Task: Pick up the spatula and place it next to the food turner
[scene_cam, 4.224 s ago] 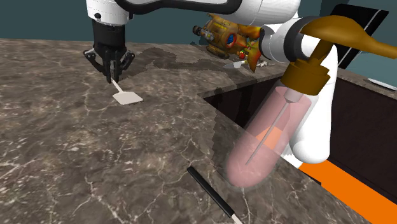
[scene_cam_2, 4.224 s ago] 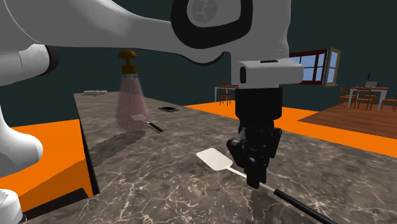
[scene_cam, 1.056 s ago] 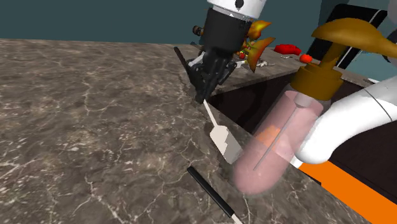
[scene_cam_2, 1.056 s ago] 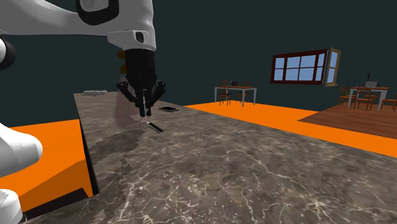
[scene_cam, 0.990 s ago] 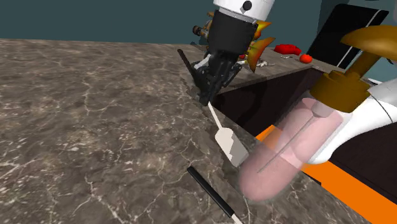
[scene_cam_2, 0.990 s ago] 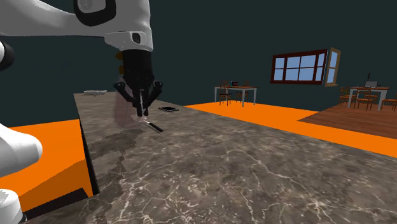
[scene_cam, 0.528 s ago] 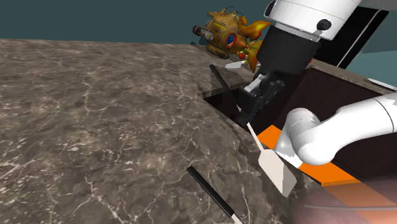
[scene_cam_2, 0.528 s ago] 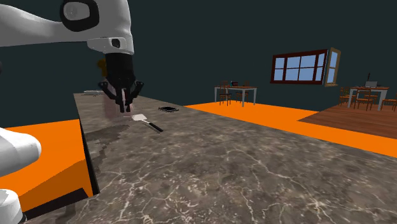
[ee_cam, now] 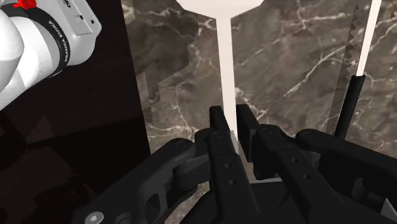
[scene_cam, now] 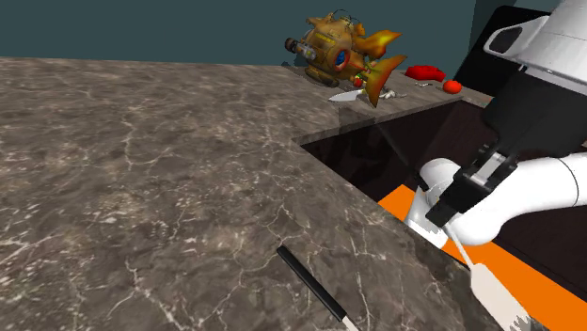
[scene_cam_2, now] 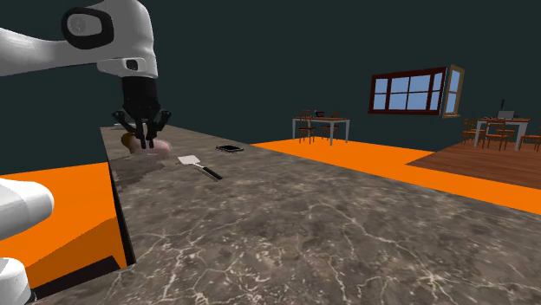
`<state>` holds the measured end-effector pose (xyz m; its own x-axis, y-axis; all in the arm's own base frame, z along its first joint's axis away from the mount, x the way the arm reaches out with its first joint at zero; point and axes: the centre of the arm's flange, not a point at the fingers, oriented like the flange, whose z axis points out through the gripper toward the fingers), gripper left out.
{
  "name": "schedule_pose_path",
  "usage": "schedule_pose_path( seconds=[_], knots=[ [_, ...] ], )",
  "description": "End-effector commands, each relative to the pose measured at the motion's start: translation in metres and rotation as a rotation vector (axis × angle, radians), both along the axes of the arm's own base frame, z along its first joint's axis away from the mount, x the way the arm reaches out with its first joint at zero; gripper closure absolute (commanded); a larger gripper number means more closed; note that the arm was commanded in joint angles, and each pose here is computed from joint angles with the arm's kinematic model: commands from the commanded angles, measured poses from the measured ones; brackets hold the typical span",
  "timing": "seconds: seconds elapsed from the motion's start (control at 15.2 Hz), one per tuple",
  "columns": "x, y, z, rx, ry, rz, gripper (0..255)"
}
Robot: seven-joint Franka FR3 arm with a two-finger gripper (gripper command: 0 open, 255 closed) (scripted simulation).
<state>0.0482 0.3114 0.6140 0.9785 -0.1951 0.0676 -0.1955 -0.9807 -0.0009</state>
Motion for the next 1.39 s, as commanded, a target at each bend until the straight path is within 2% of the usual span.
schedule_pose_path(
  seconds=[0.0,0.73,1.32],
  knots=[
    [-0.026,-0.003,0.001,0.000,0.001,0.000,255],
    [-0.169,-0.018,0.001,0.000,0.001,0.000,255],
    [-0.169,-0.018,-0.047,0.000,0.001,0.000,255]
  ],
)
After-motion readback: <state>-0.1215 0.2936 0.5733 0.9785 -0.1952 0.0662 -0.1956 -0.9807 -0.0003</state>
